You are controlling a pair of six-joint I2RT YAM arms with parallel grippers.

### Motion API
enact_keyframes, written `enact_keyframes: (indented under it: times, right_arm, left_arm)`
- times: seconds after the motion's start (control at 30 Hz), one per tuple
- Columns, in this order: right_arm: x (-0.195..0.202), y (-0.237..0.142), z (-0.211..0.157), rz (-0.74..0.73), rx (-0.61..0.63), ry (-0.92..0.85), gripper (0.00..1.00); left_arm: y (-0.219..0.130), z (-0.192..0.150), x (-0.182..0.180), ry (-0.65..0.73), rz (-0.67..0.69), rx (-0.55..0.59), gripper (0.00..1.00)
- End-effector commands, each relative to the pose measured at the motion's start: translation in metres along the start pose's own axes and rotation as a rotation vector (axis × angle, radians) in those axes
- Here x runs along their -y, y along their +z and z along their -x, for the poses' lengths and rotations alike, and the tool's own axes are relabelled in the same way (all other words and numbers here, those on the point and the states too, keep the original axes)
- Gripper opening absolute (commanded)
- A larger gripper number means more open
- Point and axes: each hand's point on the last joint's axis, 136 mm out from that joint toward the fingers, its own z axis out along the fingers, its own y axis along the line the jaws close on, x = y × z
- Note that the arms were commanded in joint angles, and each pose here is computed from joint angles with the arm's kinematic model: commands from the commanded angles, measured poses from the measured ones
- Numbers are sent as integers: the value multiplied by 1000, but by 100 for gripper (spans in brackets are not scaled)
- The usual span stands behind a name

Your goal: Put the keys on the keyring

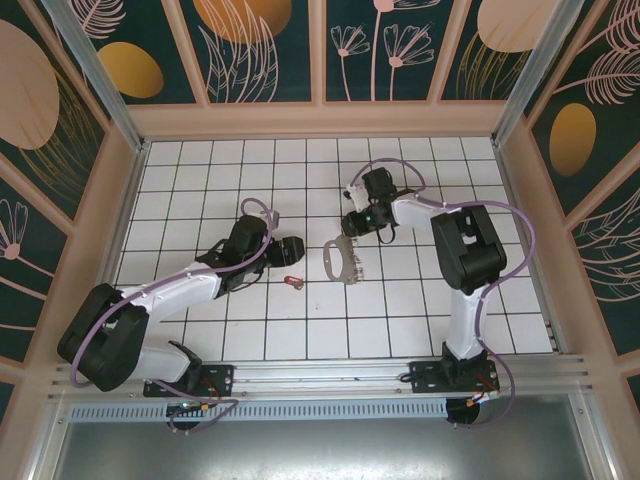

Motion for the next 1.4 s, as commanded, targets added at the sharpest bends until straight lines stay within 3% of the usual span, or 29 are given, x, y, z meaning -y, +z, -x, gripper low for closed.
enact_keyframes:
  times: [0.0, 0.87, 0.97, 1.1, 1.37]
  right_arm:
    - [-10, 6, -4, 38, -42, -26, 36]
    - [-55, 18, -15, 111, -92, -108, 34]
    - [-58, 21, -15, 119, -92, -113, 26]
    - [-56, 20, -16, 115, -83, -109, 7]
    - [-61, 8, -12, 142, -38, -98, 0]
  left_arm:
    - [-4, 2, 1, 42, 0, -1, 74]
    - [-16, 6, 1, 38, -10, 42, 78]
    - [-17, 5, -1, 38, -4, 45, 77]
    - [-15, 3, -5, 34, 10, 41, 73]
    - [-2, 5, -3, 33, 4, 28, 70]
